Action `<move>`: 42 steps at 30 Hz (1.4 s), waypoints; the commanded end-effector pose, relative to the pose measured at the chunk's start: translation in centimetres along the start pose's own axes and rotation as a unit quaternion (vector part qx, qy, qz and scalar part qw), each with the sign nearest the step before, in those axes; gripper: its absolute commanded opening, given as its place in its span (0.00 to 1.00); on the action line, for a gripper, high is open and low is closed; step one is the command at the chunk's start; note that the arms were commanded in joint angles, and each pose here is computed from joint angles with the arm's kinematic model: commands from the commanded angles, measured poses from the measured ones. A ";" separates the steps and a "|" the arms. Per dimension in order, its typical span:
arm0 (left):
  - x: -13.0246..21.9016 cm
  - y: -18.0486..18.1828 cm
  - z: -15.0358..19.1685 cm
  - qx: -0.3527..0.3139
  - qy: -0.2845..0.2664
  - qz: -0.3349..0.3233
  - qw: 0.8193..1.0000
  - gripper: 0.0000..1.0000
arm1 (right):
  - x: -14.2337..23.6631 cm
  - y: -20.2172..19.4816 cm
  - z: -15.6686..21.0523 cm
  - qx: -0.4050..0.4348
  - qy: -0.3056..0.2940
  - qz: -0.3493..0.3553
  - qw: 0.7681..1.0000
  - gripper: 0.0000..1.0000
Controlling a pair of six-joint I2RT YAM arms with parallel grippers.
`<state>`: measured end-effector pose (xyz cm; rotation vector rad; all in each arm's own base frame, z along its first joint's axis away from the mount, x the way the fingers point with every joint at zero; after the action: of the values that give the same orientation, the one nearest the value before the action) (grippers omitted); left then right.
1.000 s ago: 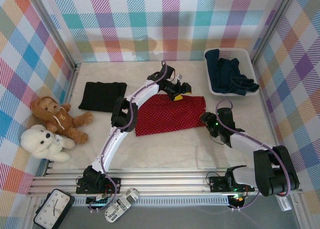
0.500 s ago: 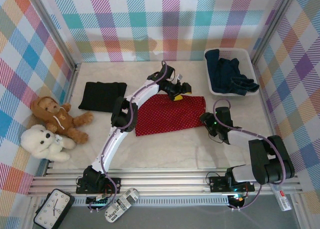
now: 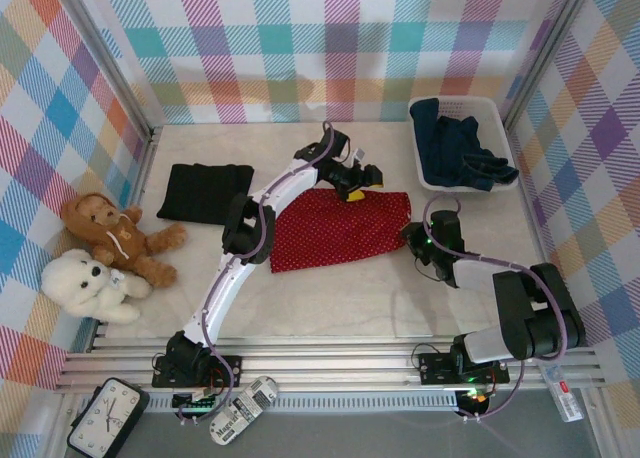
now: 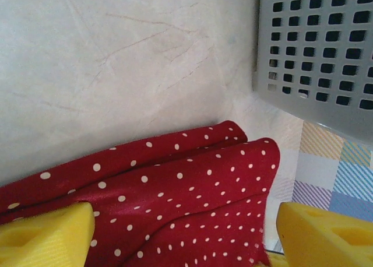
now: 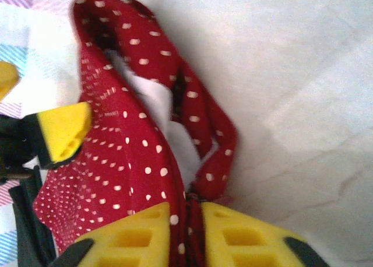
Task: Fold and stack the skirts
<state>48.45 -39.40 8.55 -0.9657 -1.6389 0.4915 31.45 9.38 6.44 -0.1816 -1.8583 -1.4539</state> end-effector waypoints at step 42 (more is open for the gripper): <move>19.7 16.6 18.6 0.264 0.009 -0.300 0.917 0.16 | -4.4 11.3 30.2 0.716 0.357 -0.073 0.596 0.00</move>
<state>36.74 -11.45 4.89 -0.0591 -1.6272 0.4709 26.66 41.07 8.24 1.1223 -1.7311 0.2776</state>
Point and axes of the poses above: each hand's point on the last joint's axis, 136 mm out from that joint toward the fingers, its own x axis back along the fingers, its own y axis along the line the jaws close on, z = x × y, the point moved 3 cm from there along x, back along the fingers, and after that the axes turned 14 degrees about -x, right-handed, at the moved point
